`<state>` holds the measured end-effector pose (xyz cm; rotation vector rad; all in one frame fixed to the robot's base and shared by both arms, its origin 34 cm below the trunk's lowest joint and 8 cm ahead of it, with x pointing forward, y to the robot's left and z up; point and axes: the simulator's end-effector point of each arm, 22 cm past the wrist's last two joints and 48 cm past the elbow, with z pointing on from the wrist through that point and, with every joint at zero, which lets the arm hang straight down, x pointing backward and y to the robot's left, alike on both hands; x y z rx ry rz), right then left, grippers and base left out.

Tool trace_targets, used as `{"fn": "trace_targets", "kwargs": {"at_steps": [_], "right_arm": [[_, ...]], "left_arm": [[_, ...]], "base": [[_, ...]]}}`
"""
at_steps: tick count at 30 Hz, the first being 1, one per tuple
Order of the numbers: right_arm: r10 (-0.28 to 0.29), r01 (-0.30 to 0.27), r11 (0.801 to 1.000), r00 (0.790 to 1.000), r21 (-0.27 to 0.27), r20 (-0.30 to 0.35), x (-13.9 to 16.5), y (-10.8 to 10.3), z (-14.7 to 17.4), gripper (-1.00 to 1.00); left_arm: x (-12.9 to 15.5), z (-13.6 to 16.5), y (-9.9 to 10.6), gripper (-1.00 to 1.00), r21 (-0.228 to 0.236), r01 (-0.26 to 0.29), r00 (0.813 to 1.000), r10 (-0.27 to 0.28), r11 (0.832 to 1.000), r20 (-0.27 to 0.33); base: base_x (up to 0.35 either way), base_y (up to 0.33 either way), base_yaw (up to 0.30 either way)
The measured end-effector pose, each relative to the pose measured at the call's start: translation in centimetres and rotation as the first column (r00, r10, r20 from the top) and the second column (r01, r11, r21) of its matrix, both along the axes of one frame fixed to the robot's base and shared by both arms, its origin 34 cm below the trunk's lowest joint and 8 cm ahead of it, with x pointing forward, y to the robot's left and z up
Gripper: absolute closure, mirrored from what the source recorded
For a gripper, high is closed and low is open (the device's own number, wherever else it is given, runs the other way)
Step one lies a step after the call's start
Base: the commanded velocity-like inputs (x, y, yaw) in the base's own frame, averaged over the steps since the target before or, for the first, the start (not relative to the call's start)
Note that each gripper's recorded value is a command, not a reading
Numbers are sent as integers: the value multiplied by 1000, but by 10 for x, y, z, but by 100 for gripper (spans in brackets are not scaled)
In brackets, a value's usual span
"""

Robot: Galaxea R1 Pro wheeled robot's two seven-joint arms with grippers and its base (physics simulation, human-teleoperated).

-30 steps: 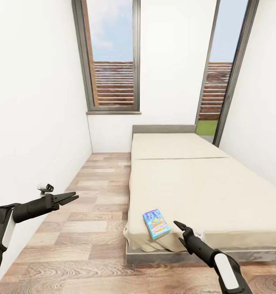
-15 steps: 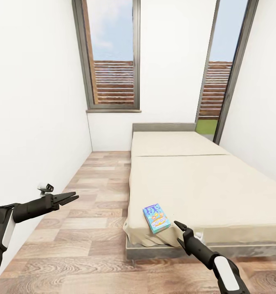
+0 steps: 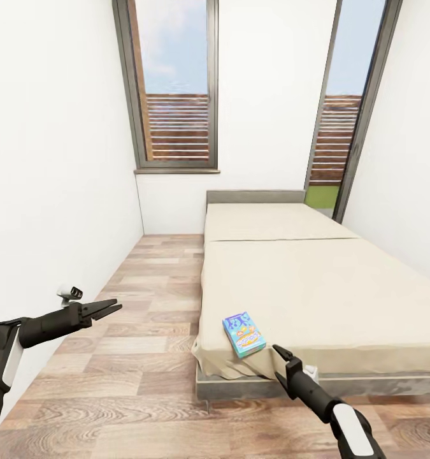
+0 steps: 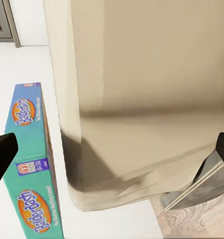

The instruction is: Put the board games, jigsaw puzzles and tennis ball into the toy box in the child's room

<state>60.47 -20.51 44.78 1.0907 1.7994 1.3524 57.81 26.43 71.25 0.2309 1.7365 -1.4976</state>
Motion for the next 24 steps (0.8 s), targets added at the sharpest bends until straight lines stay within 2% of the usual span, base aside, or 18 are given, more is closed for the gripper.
{"fn": "trace_targets", "kwargs": {"at_steps": [24], "right_arm": [[14,-14,1000,1000,11,-7,-2,7,-2,-100]], "left_arm": [[-1,2,0,-100,-7,3,1000,-3,1000,8]], "base": [[0,0,0]]}}
